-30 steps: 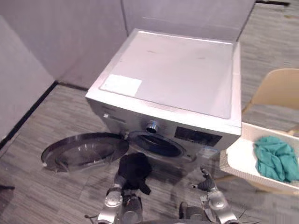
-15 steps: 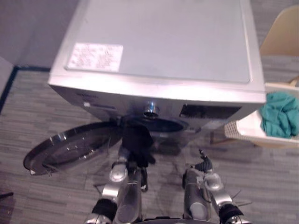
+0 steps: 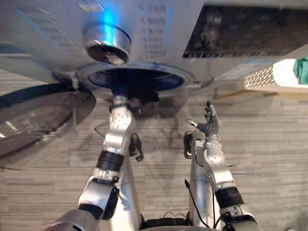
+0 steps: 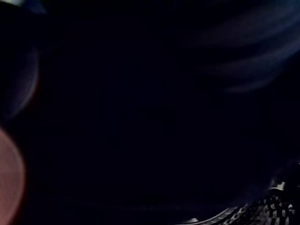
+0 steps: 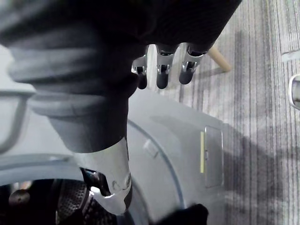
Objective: Pick up the laundry basket with both hands and put the clothes into the washing machine.
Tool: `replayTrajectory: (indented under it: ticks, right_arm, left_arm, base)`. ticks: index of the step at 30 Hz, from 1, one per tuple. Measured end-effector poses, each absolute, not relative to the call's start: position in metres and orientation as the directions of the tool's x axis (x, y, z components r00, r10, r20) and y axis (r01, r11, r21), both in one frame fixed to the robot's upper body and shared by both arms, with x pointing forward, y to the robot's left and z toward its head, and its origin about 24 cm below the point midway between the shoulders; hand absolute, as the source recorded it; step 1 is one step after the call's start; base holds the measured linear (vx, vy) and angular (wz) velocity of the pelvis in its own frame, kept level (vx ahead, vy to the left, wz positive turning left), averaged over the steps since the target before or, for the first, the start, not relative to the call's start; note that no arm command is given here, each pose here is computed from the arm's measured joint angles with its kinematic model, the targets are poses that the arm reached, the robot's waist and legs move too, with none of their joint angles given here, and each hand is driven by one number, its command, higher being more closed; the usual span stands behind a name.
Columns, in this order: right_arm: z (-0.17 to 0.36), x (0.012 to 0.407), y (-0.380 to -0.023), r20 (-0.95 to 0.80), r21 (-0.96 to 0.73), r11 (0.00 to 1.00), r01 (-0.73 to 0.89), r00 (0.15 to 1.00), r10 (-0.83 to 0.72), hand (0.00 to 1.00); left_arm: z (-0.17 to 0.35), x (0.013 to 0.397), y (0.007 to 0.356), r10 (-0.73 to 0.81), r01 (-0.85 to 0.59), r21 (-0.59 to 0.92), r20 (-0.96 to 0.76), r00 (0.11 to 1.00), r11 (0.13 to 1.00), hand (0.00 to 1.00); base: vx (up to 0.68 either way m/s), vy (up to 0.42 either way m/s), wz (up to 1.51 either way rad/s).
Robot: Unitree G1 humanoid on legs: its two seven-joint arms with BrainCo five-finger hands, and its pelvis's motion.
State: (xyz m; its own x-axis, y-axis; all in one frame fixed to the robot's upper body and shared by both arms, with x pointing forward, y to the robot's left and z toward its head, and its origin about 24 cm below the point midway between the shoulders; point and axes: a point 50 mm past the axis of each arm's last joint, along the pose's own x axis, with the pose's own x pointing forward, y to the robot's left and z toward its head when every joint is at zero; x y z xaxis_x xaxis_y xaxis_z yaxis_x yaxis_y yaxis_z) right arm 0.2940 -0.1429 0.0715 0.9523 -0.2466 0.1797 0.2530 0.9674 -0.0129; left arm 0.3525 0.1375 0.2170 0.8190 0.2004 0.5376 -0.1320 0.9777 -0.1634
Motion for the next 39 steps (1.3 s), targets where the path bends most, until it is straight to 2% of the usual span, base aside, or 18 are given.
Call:
replayTrajectory:
  ticks: [4, 9, 12, 16, 19, 20, 22, 25, 27, 28, 31, 33, 36, 39]
  right_arm:
    - [0.091, 0.289, -0.140, 0.273, 0.039, 0.966, 0.254, 0.928, -0.255, 0.00]
    - [0.101, 0.283, -0.139, 0.331, 0.068, 0.965, 0.252, 0.907, -0.260, 0.00]
    - [0.107, 0.282, -0.135, 0.355, 0.079, 0.969, 0.232, 0.902, -0.245, 0.00]
    - [0.110, 0.280, -0.134, 0.383, 0.084, 0.974, 0.212, 0.895, -0.228, 0.00]
    - [0.112, 0.277, -0.136, 0.404, 0.091, 0.973, 0.213, 0.885, -0.231, 0.00]
    - [0.113, 0.276, -0.136, 0.410, 0.092, 0.973, 0.214, 0.882, -0.233, 0.00]
    - [0.113, 0.276, -0.137, 0.415, 0.091, 0.973, 0.213, 0.880, -0.232, 0.00]
    - [0.114, 0.275, -0.138, 0.426, 0.089, 0.973, 0.215, 0.875, -0.232, 0.00]
    - [0.114, 0.275, -0.138, 0.427, 0.086, 0.973, 0.214, 0.875, -0.230, 0.00]
    - [0.114, 0.276, -0.138, 0.430, 0.084, 0.974, 0.211, 0.874, -0.226, 0.00]
    - [0.118, 0.278, -0.137, 0.440, 0.085, 0.976, 0.199, 0.872, -0.216, 0.00]
    - [0.119, 0.279, -0.136, 0.445, 0.075, 0.982, 0.176, 0.875, -0.191, 0.00]
    - [0.119, 0.279, -0.134, 0.446, 0.064, 0.988, 0.141, 0.882, -0.155, 0.00]
    - [0.119, 0.279, -0.135, 0.446, 0.054, 0.989, 0.135, 0.883, -0.145, 0.00]
  left_arm:
    - [0.296, 0.350, 0.146, 0.234, -0.177, -0.154, 0.706, 0.668, 0.972, 1.00]
    - [0.389, 0.324, 0.136, 0.267, -0.121, -0.238, 0.847, 0.459, 0.964, 1.00]
    - [0.427, 0.309, 0.132, 0.280, -0.112, -0.257, 0.887, 0.366, 0.960, 1.00]
    - [0.440, 0.305, 0.132, 0.327, -0.155, -0.291, 0.886, 0.328, 0.944, 1.00]
    - [0.442, 0.304, 0.137, 0.378, -0.265, -0.309, 0.886, 0.270, 0.913, 1.00]
    - [0.442, 0.305, 0.138, 0.393, -0.312, -0.309, 0.883, 0.258, 0.899, 0.00]
    - [0.441, 0.306, 0.139, 0.401, -0.359, -0.303, 0.884, 0.240, 0.883, 0.00]
    - [0.439, 0.310, 0.138, 0.385, -0.397, -0.272, 0.892, 0.239, 0.877, 0.00]
    - [0.436, 0.319, 0.139, 0.363, -0.411, -0.231, 0.888, 0.281, 0.882, 0.00]
    - [0.432, 0.330, 0.139, 0.322, -0.404, -0.167, 0.878, 0.354, 0.899, 0.00]
    - [0.422, 0.348, 0.137, 0.247, -0.388, -0.051, 0.845, 0.474, 0.920, 0.00]
    - [0.410, 0.361, 0.122, 0.156, -0.372, 0.082, 0.810, 0.565, 0.925, 0.00]
    - [0.402, 0.367, 0.108, 0.071, -0.398, 0.225, 0.792, 0.607, 0.890, 0.00]
    - [0.400, 0.366, 0.100, 0.023, -0.435, 0.296, 0.805, 0.592, 0.851, 0.00]
  base:
    - [-0.09, -0.112, -0.02]
    - [-0.04, -0.056, 0.05]
    - [0.01, -0.011, 0.03]
    - [0.01, -0.023, 0.11]
    - [0.02, -0.020, 0.10]
    - [0.02, -0.020, 0.10]
    - [0.02, -0.022, 0.05]
    - [0.04, -0.015, 0.10]
    - [0.03, -0.023, 0.15]
    - [0.02, -0.022, 0.09]
    - [0.03, -0.017, 0.13]
    - [0.05, -0.013, 0.25]
    - [0.05, -0.020, 0.16]
    - [0.01, -0.026, 0.16]
